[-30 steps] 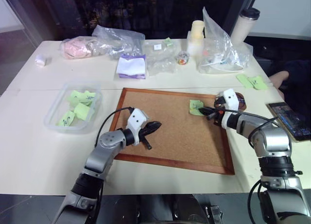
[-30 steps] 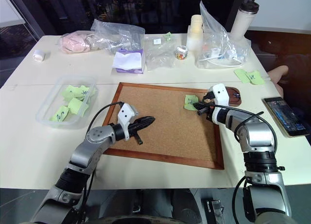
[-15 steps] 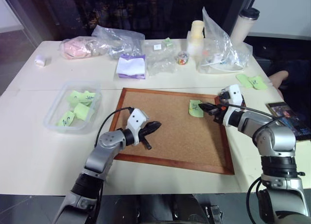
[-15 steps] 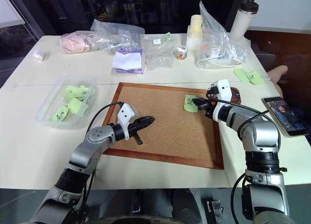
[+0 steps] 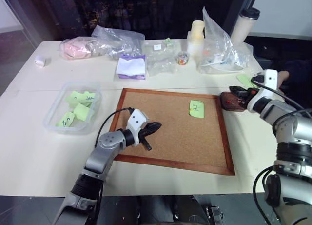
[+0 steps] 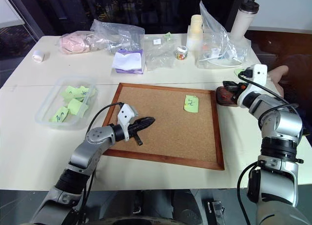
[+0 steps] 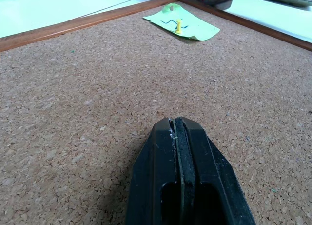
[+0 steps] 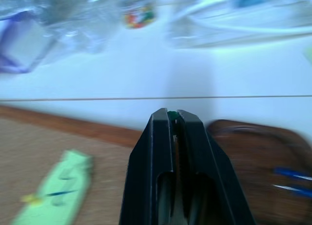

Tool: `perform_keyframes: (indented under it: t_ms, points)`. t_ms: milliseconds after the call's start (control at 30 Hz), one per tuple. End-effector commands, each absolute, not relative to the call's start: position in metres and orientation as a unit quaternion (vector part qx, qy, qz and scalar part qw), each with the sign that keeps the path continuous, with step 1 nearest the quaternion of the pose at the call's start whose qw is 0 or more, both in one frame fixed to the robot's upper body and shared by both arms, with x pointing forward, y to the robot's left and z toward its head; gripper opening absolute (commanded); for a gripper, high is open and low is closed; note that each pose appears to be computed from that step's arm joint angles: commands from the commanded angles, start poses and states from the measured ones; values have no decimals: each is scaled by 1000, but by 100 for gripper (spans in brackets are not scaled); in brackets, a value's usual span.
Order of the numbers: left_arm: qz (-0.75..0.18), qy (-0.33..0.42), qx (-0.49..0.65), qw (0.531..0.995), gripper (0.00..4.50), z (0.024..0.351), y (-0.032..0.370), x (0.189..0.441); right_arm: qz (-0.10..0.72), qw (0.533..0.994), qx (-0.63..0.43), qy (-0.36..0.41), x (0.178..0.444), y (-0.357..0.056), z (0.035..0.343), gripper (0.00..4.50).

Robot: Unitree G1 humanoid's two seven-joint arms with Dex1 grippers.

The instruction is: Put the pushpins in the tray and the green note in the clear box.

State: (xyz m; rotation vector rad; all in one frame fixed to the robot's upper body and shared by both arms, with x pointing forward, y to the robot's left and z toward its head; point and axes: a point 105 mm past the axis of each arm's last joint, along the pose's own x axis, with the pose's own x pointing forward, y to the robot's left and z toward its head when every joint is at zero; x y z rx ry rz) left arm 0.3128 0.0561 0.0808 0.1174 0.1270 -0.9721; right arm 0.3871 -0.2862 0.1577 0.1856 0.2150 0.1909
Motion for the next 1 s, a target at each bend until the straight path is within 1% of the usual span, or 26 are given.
perform_keyframes:
  t_ms: [33,167,233,333,400,433,533,567,733,833,933,1000]
  points:
    - [-464,116,58,876,0,53,61,306,82,989,84,90,392,-293,166,7]
    - [-464,115,57,877,0,53,60,306,69,989,72,107,394,-298,149,7]
    - [-464,115,57,877,0,53,59,306,53,991,69,106,395,-304,146,7]
    - [-464,116,58,877,0,53,60,305,43,991,74,104,397,-308,145,102]
    - [-464,116,58,877,0,53,60,306,41,991,72,104,398,-309,145,194]
    - [-464,116,58,876,0,53,60,306,40,991,71,104,398,-309,145,252]
    - [-463,116,58,877,0,53,60,306,42,992,65,104,399,-308,146,406]
    - [-463,116,58,877,0,53,60,306,43,992,66,103,399,-308,146,445]
    - [-464,116,58,877,0,53,60,305,63,992,61,95,398,-300,153,445]
    - [-463,116,59,877,0,53,60,305,116,988,54,89,394,-278,162,445]
    - [-463,116,58,877,0,53,60,305,242,967,9,85,373,-222,166,445]
    - [-463,115,58,877,0,53,61,306,282,955,-6,91,363,-201,163,445]
